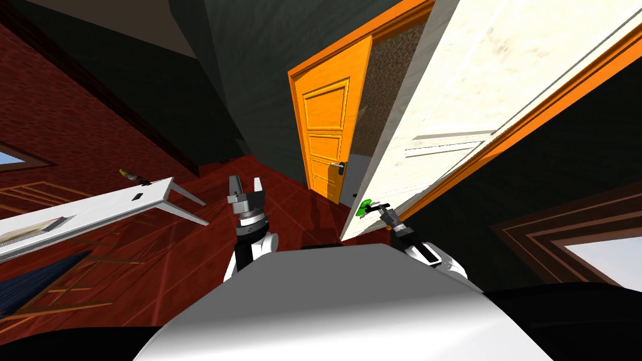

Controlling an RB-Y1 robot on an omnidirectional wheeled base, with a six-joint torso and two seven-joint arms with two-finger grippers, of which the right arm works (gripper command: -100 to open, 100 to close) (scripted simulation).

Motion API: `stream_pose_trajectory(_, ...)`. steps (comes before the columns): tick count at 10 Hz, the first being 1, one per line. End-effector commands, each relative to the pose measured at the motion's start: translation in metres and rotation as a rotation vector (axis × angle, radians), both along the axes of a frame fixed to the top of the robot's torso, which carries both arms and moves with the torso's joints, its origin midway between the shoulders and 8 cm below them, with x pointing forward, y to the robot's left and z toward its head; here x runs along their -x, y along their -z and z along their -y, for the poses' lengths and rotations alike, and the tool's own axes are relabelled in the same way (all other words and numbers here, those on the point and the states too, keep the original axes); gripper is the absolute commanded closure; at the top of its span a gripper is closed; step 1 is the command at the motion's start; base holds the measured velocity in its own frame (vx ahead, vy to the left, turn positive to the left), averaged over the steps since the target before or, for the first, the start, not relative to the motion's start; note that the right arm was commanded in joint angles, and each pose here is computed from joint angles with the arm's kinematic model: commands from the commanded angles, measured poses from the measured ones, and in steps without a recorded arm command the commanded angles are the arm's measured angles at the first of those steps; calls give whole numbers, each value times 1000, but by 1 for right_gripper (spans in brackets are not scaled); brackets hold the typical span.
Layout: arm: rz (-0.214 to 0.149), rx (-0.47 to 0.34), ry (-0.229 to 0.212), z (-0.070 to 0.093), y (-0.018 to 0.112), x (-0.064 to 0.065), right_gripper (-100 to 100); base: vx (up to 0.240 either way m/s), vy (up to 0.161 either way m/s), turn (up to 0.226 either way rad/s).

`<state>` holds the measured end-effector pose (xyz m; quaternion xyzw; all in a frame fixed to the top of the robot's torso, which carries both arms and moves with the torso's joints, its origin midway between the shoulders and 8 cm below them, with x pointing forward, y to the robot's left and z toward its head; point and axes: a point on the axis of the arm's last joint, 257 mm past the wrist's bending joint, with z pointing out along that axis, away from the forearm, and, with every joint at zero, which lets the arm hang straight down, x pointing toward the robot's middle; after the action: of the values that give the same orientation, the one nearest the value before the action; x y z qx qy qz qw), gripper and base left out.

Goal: Pull the door open

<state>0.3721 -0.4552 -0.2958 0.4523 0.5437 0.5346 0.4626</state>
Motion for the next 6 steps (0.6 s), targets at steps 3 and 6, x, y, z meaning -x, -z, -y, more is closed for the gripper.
stream_pose_trajectory(3,14,2,-47,-6,2,20,100,55,28,-22)
stream_pose_trajectory(6,7,8,-70,-5,7,39,100,51,20,-34)
